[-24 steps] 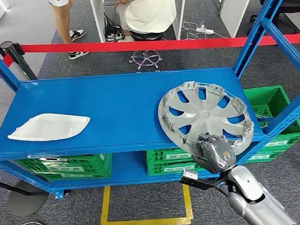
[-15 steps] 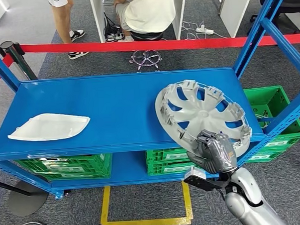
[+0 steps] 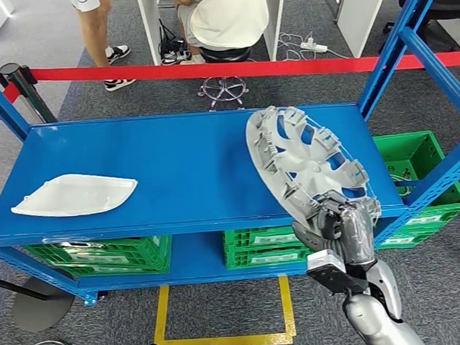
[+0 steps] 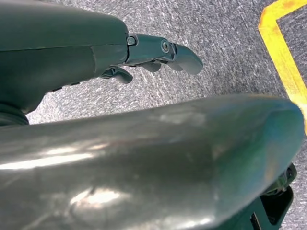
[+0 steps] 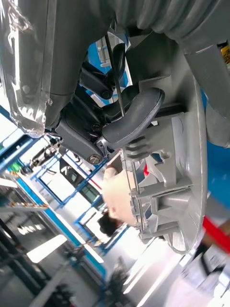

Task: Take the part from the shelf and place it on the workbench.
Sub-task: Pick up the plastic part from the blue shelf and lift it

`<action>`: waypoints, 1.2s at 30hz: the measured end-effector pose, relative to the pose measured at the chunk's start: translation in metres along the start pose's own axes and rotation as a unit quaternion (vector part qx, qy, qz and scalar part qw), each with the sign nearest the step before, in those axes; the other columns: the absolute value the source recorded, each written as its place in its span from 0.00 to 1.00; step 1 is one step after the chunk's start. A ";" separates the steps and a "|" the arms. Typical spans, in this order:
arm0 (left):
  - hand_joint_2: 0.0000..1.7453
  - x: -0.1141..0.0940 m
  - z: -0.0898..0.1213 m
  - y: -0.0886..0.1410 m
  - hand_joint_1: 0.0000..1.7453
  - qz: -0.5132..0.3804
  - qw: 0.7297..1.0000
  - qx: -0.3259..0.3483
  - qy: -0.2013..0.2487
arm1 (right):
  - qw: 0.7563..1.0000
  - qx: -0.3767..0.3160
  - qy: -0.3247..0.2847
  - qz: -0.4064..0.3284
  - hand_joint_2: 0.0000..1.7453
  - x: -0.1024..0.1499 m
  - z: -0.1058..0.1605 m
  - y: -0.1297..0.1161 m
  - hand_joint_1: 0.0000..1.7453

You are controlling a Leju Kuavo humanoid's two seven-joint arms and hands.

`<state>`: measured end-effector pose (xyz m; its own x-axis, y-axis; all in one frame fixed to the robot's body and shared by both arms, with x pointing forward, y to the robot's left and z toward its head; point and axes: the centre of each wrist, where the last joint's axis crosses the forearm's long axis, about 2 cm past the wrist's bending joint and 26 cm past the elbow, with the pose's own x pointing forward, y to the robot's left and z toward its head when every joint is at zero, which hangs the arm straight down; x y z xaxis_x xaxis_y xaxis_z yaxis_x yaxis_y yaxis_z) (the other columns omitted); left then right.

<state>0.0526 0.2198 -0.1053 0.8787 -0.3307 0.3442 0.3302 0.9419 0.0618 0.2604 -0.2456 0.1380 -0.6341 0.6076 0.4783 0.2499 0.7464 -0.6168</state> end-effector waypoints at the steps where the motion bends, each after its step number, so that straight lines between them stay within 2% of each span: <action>1: 0.00 0.000 0.000 0.000 0.00 0.000 1.000 0.001 0.000 | 1.000 -0.012 0.001 -0.009 1.00 0.002 -0.001 0.000 1.00; 10: 0.00 0.000 0.000 -0.002 0.00 0.007 1.000 0.007 -0.003 | 0.986 -0.110 0.035 -0.120 1.00 0.013 -0.013 -0.011 1.00; 22: 0.00 0.000 0.000 -0.003 0.00 0.009 1.000 0.009 -0.016 | 0.956 -0.144 0.061 -0.250 1.00 0.012 -0.028 -0.021 1.00; 26: 1.00 0.000 0.001 -0.004 0.00 0.019 0.998 0.006 -0.062 | 0.913 -0.151 0.085 -0.369 1.00 0.011 -0.034 -0.024 1.00; 29: 1.00 0.000 0.001 -0.006 0.00 0.019 0.994 0.020 -0.104 | 0.884 -0.159 0.088 -0.432 1.00 0.009 -0.037 -0.027 1.00; 36: 1.00 0.000 0.001 -0.007 0.00 0.020 0.991 0.034 -0.125 | 0.865 -0.166 0.058 -0.471 1.00 0.015 -0.043 -0.038 1.00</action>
<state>0.0495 0.2138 -0.1046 0.7751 -0.2766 0.5680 0.2654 0.9585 0.1045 0.2733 -0.2529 0.1954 -0.5979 -0.3026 0.7423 -0.1273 0.9501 0.2847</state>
